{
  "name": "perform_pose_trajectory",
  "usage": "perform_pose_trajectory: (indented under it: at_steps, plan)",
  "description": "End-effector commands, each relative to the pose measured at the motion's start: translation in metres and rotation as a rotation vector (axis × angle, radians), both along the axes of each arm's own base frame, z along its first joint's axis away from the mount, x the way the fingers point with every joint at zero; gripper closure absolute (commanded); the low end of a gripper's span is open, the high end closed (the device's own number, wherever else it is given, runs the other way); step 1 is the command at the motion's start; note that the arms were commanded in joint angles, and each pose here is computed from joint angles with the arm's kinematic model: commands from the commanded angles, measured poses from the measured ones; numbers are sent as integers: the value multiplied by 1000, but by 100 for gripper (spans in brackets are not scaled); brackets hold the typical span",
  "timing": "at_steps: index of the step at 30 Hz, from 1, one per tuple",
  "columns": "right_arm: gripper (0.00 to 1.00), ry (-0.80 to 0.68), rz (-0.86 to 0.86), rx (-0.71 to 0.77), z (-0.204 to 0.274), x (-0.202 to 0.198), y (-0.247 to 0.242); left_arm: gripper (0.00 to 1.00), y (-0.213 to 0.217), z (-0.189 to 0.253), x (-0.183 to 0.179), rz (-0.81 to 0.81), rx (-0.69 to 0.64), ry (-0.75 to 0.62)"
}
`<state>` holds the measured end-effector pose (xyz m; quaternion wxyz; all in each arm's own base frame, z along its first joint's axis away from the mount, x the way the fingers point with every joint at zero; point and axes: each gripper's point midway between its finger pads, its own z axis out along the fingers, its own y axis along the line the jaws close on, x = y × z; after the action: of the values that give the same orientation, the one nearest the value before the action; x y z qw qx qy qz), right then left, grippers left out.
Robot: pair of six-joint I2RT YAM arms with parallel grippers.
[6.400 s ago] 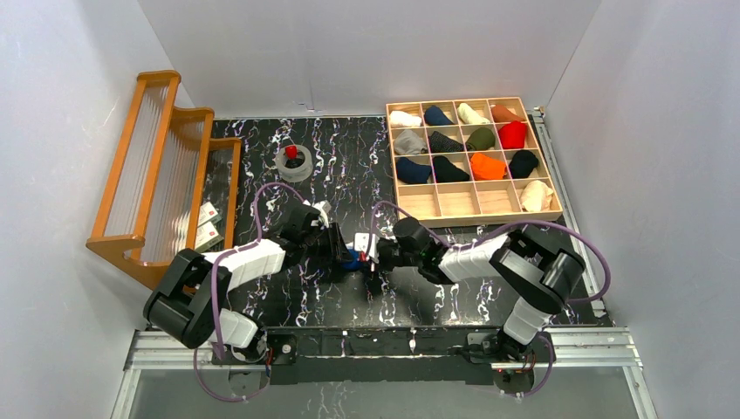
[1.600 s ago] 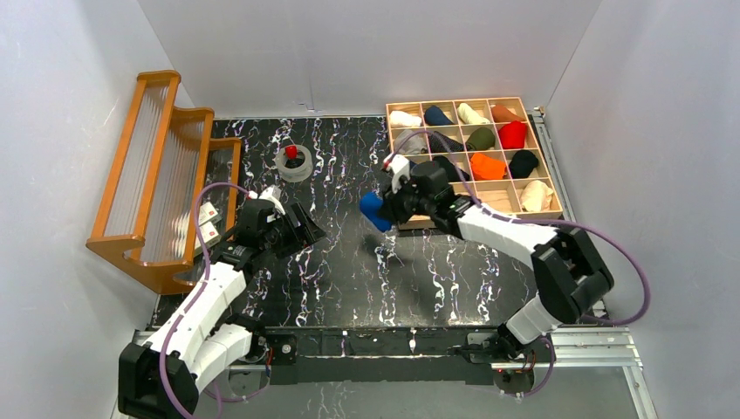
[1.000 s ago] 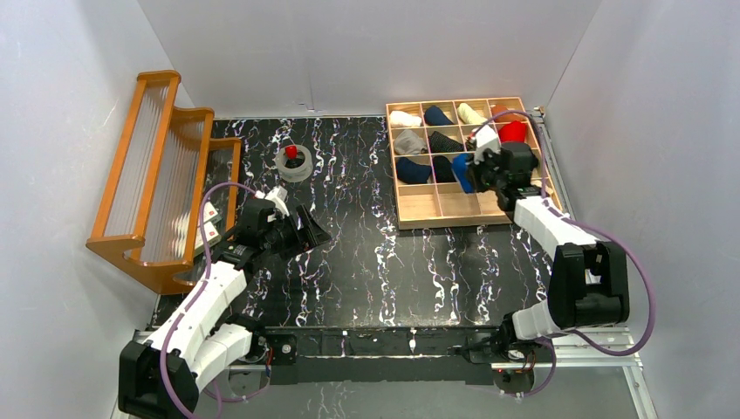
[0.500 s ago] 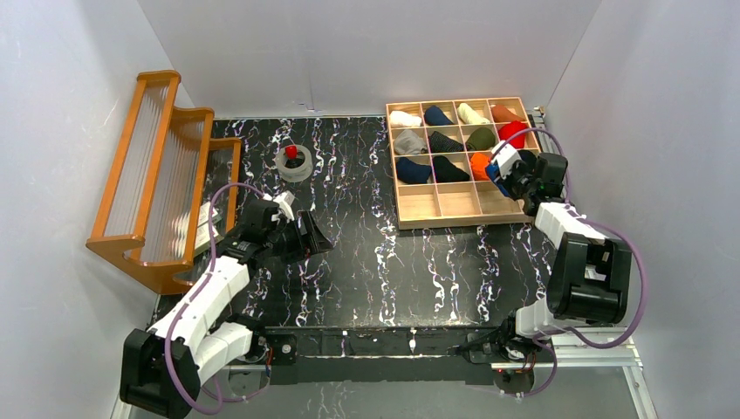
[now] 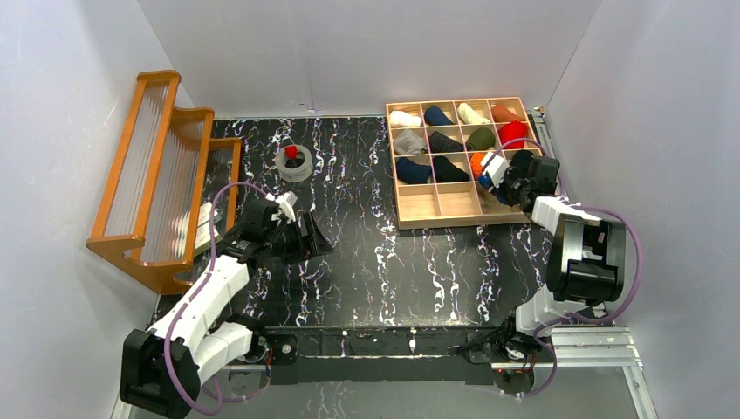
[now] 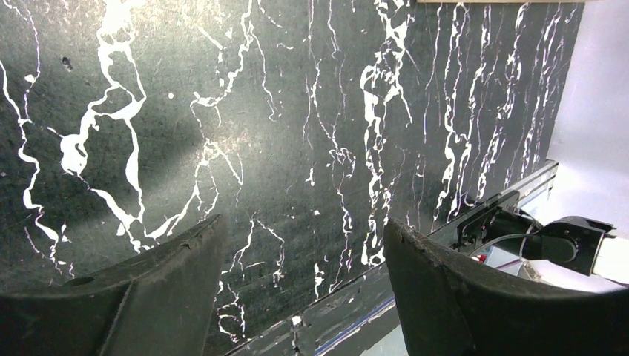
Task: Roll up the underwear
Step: Place the underwear in the storage box.
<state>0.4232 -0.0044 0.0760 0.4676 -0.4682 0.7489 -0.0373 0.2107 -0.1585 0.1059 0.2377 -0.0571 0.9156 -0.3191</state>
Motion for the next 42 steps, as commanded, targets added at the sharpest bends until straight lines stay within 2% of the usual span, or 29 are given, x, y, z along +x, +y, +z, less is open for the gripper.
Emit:
perform_pose_trajectory:
  at_steps: [1, 10, 16, 20, 23, 26, 30, 35, 36, 37, 38, 39, 42]
  plan:
    - [99, 138, 35, 1, -26, -17, 9, 26, 2, 10, -5, -31, 10, -9]
    - [99, 197, -16, -7, -12, -38, 5, 26, 2, 9, -7, -50, 20, 3]
    - [99, 168, -35, -28, -11, -43, 2, 26, 2, 6, -9, -66, 23, 5]
    - [99, 274, -31, -6, -37, -50, 8, 26, 3, 3, -10, -70, 31, 8]
    - [99, 236, -19, -4, -45, -44, 13, 26, 3, 0, -9, -65, 31, 7]
    - [99, 278, -20, -1, -48, -43, 13, 26, 2, 0, -10, -73, 25, 14]
    - [91, 256, -4, 12, -45, -34, 16, 26, 2, -1, -9, -73, 24, 8]
    - [91, 280, -5, -14, -50, -31, 12, 26, 2, 0, -9, -72, 24, 3]
    - [89, 288, -13, -16, -50, -31, 10, 26, 2, 0, -10, -74, 22, 5]
    - [78, 296, -11, -15, -51, -31, 10, 26, 2, 1, -10, -76, 22, 3]
    - [60, 302, -11, -9, -52, -32, 11, 26, 2, 1, -10, -75, 23, 4]
    - [48, 306, -13, -6, -53, -32, 12, 26, 2, 0, -10, -74, 26, 2]
    - [41, 313, -16, -7, -52, -32, 11, 26, 2, -1, -10, -75, 26, 7]
